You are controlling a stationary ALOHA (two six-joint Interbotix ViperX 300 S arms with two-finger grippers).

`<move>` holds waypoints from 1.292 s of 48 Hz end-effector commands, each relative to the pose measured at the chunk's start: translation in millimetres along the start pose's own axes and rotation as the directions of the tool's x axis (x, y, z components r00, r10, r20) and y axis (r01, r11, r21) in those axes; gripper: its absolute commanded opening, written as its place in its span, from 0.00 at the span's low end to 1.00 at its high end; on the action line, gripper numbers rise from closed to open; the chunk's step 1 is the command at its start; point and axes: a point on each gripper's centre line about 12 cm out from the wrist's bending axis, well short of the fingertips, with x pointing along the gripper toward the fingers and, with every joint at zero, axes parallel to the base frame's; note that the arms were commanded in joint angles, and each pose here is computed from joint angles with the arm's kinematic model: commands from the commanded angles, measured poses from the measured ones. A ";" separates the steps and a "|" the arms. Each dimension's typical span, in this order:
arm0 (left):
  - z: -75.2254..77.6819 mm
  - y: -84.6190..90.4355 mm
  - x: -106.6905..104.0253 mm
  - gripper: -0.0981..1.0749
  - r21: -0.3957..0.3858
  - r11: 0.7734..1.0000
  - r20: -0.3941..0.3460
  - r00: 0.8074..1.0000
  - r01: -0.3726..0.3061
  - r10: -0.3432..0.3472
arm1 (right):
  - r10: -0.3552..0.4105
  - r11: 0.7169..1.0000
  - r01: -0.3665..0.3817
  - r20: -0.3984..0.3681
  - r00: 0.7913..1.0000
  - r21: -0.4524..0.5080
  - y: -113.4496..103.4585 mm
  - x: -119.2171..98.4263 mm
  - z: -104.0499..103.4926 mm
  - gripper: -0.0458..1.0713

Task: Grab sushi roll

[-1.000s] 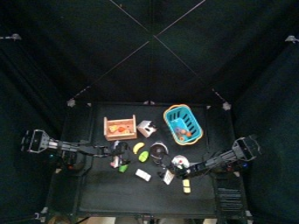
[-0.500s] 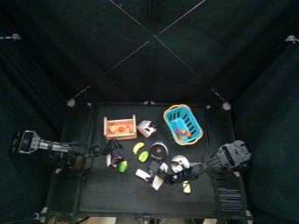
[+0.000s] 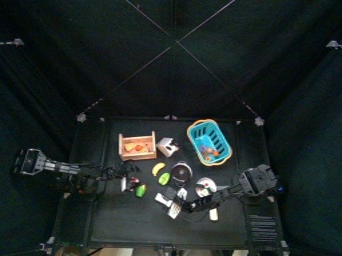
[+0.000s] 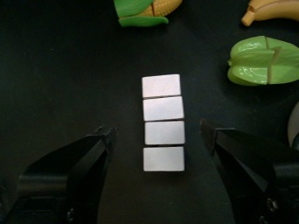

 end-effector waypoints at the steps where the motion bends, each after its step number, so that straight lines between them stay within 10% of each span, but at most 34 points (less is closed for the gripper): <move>1: 4.1 -0.9 0.5 0.95 -0.001 1.000 0.016 1.000 0.001 -0.001 | 0.000 1.000 -0.001 0.021 1.000 0.027 -1.0 0.8 13.1 0.97; 27: -0.9 1.0 -0.4 0.95 -0.026 1.000 0.004 1.000 -0.008 0.008 | -0.009 0.999 0.009 -0.008 1.000 0.038 3.1 29.3 7.2 0.95; 45: -2.7 1.4 -0.7 0.95 -0.025 1.000 -0.001 1.000 -0.009 0.009 | -0.034 0.997 0.036 -0.036 0.999 0.066 -3.6 36.8 0.5 0.69; 62: -6.4 2.2 -1.4 0.95 -0.025 1.000 -0.010 1.000 -0.011 0.011 | 0.004 0.991 -0.005 0.005 1.000 0.136 4.2 7.9 24.2 0.65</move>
